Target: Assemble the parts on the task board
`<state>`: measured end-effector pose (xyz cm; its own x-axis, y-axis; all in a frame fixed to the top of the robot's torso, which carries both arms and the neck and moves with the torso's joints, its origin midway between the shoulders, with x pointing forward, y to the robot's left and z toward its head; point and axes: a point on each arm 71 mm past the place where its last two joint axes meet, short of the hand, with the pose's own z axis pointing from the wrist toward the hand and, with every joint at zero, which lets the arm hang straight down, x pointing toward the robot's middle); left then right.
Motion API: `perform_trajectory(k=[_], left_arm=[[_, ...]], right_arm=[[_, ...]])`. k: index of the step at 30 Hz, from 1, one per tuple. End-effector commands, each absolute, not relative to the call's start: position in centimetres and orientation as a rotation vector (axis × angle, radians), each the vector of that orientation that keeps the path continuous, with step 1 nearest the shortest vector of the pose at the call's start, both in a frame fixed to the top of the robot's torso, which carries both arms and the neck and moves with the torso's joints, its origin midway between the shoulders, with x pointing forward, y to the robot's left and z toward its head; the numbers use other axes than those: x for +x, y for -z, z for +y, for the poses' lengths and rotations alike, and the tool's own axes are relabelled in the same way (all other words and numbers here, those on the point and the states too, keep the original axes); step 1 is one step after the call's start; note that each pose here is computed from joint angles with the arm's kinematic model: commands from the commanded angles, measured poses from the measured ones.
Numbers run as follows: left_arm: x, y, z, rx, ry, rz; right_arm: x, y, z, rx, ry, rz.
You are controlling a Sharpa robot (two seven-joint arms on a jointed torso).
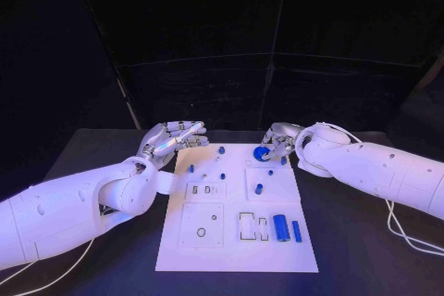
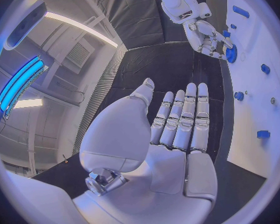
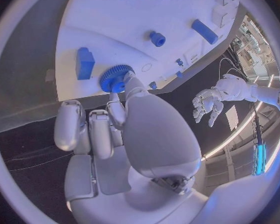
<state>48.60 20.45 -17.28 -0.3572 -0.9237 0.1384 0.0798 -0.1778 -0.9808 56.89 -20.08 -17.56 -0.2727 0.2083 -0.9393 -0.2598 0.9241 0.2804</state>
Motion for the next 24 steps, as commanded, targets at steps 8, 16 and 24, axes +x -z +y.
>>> perform_trajectory(k=[8, 16, 24], left_arm=[[48.6, 17.11, 20.3, -1.044, 1.662, 1.298], [48.64, 17.13, 20.44, -1.045, 1.658, 1.297], [48.68, 17.15, 20.63, -1.046, 1.653, 1.295]], right_arm=[[56.82, 17.91, -19.65, -0.099, -0.399, 1.779], [56.78, 17.65, -19.76, -0.098, -0.385, 1.726], [56.59, 17.24, -19.66, -0.099, -0.407, 1.673]])
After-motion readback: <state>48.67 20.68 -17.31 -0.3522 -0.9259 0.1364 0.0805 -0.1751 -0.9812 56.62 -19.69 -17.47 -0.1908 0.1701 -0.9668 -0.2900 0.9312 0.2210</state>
